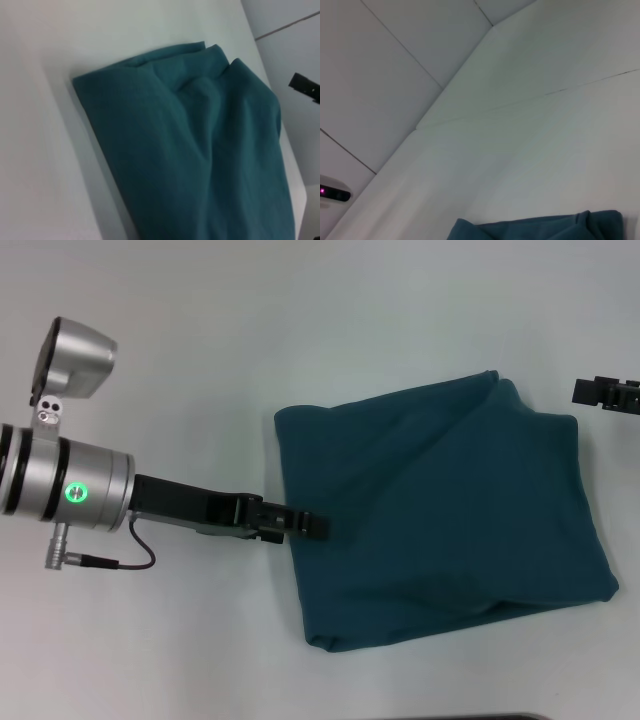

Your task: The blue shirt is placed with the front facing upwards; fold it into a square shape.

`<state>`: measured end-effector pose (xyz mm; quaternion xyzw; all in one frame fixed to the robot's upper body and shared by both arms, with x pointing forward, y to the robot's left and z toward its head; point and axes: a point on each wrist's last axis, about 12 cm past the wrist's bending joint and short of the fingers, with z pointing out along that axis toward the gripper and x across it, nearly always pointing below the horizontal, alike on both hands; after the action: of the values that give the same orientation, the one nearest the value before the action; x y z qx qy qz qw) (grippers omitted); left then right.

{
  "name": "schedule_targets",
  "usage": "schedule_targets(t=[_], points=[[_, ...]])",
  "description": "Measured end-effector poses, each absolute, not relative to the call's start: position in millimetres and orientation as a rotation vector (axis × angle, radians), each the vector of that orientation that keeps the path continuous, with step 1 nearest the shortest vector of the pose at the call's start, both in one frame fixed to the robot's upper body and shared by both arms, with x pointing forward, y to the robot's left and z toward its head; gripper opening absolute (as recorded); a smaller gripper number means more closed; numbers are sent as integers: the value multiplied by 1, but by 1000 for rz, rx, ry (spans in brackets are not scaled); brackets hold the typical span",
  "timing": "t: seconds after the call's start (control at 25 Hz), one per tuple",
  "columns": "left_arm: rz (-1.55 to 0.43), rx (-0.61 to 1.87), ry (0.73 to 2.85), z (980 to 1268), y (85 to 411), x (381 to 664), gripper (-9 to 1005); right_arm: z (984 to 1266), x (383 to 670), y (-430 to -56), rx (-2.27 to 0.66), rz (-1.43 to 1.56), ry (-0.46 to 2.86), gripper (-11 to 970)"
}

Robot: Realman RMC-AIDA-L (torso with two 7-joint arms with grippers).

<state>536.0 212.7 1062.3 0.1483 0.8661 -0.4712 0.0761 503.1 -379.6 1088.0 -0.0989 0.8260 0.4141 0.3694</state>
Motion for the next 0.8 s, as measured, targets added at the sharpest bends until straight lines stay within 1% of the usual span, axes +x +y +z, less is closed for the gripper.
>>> schedule_targets(t=[0.36,0.8], points=[[-1401,493,2604,1064,201,540,868,1088,503,-379,-254,1065,2120,772],[-1349,473,2612,1063,197,545,828,1088,503,-379,-253,1065,2121,768]])
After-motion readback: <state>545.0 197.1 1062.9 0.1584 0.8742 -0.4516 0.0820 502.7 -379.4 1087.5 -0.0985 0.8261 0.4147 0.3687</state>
